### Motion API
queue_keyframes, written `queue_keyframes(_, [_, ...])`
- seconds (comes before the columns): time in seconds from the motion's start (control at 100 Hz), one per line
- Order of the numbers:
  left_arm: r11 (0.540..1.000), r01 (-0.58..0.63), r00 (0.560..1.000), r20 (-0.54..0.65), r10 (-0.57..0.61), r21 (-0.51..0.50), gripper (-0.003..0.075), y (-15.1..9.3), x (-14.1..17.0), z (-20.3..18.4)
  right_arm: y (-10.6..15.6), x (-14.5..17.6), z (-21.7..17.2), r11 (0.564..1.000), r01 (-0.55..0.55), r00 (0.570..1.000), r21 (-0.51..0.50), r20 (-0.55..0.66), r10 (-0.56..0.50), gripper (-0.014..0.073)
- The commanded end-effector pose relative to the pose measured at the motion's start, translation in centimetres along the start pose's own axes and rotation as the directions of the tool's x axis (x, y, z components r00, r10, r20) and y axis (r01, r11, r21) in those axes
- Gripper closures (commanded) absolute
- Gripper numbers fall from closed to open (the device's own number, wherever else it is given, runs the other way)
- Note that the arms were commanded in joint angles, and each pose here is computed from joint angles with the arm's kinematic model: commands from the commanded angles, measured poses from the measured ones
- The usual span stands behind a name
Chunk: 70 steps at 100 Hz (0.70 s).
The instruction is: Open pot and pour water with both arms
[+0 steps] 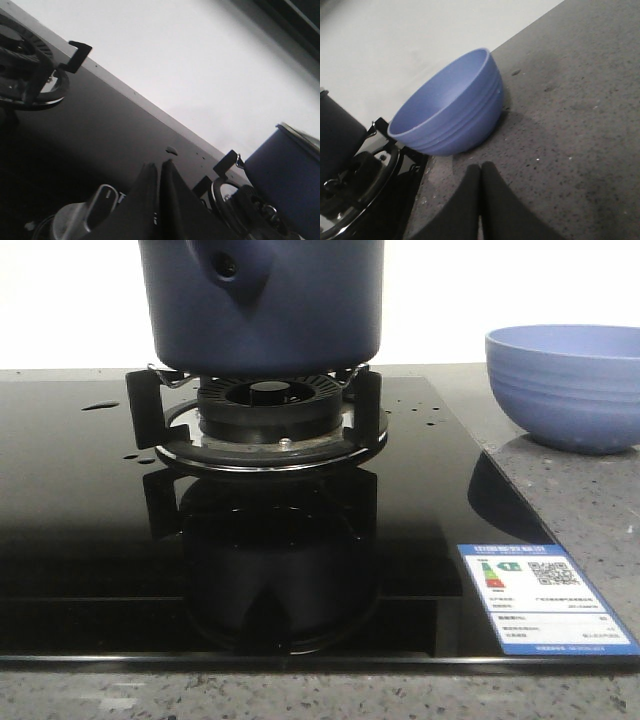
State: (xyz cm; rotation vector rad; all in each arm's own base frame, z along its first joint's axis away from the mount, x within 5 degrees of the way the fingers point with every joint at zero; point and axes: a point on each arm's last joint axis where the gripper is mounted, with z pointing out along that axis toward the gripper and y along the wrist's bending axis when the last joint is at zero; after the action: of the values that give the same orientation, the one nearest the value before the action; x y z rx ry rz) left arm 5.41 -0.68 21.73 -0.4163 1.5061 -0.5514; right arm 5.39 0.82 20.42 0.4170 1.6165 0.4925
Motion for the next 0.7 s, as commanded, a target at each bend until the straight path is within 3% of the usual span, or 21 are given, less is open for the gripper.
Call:
queue_keyframes(0.0, [0.996,-0.077,0.994,0.076,0.073,0.047,0.074,-1.9,-2.6,-0.7,1.8,-2.8,-0.9,0.997,0.073,0.993,-0.038,0.091,-0.069,0.0647])
queue_keyframes(0.08, [0.985,-0.168,0.986,0.034,0.166,0.046,0.0739,-3.3,-4.1,-0.7,3.0,-4.3,-1.2,0.989,0.142,0.988,-0.037,0.067,-0.139,0.0645])
queue_keyframes(0.21, [0.945,-0.319,0.944,-0.061,0.324,0.071,0.0739,-5.6,-6.5,-0.2,4.5,-6.2,-0.4,0.969,0.245,0.967,-0.026,-0.069,-0.246,0.0645])
queue_keyframes(0.33, [0.89,-0.437,0.881,-0.136,0.453,0.128,0.0739,-7.4,-8.2,0.7,5.8,-7.8,0.9,0.931,0.361,0.911,-0.051,-0.193,-0.364,0.0646])
queue_keyframes(0.44, [0.885,-0.421,0.881,-0.14,0.451,0.201,0.0739,-8.8,-9.5,1.4,6.7,-9.2,2.1,0.906,0.417,0.866,-0.08,-0.269,-0.422,0.0646])
queue_keyframes(0.56, [0.847,-0.449,0.853,-0.146,0.501,0.286,0.0738,-9.9,-10.0,2.1,7.4,-10.2,3.0,0.905,0.415,0.857,-0.091,-0.295,-0.423,0.0642])
queue_keyframes(0.69, [0.83,-0.42,0.848,-0.168,0.503,0.367,0.0681,-11.1,-10.1,3.0,7.9,-11.0,3.4,0.911,0.4,0.865,-0.096,-0.289,-0.41,0.0513])
